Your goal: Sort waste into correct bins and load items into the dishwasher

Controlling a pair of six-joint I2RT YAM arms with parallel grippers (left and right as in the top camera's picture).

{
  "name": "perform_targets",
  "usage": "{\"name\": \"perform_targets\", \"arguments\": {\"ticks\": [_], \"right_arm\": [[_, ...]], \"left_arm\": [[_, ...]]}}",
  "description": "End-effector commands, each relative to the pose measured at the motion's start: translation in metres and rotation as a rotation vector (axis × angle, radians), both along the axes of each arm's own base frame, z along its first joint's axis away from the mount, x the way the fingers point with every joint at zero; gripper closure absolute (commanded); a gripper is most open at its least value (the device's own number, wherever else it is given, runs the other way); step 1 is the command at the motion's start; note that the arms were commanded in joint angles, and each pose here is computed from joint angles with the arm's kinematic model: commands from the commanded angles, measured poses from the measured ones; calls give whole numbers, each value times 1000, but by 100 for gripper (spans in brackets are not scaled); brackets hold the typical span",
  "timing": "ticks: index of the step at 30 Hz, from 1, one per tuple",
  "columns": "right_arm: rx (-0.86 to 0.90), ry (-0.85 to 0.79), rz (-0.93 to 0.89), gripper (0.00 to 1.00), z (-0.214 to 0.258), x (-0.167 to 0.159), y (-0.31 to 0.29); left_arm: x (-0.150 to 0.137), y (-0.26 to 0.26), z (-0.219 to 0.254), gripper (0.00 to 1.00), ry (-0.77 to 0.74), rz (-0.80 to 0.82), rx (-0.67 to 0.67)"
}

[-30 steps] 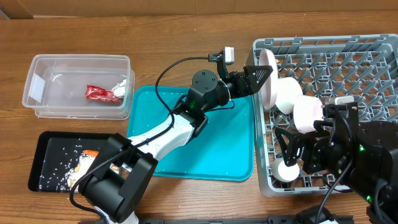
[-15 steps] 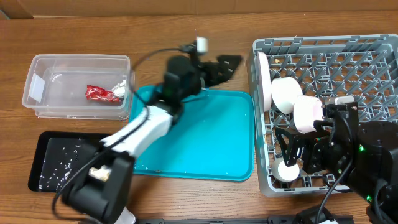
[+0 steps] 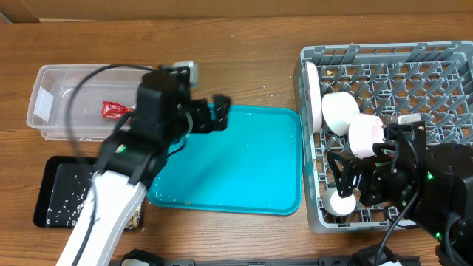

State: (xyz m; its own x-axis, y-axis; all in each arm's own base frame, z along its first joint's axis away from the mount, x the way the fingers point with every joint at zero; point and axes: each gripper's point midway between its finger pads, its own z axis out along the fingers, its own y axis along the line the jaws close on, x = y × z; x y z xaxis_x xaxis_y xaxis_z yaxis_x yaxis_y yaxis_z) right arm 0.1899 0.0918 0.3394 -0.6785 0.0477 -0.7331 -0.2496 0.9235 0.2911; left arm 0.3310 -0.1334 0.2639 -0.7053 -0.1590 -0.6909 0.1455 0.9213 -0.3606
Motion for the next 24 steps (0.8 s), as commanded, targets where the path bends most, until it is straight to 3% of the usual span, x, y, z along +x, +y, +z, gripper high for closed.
{"name": "perform_targets", "arguments": {"ticks": [1,10,24], "right_arm": [[7,-20,-5,0,6,-1,-1],[7,-20,-5,0,6,-1,-1],[7,-20,-5,0,6,-1,-1]], "left_arm": [[-10,60,42,0,-145,188,233],[-44,86,33,0,-74,237,321],[-23,78,-7,0,57,213,383]]}}
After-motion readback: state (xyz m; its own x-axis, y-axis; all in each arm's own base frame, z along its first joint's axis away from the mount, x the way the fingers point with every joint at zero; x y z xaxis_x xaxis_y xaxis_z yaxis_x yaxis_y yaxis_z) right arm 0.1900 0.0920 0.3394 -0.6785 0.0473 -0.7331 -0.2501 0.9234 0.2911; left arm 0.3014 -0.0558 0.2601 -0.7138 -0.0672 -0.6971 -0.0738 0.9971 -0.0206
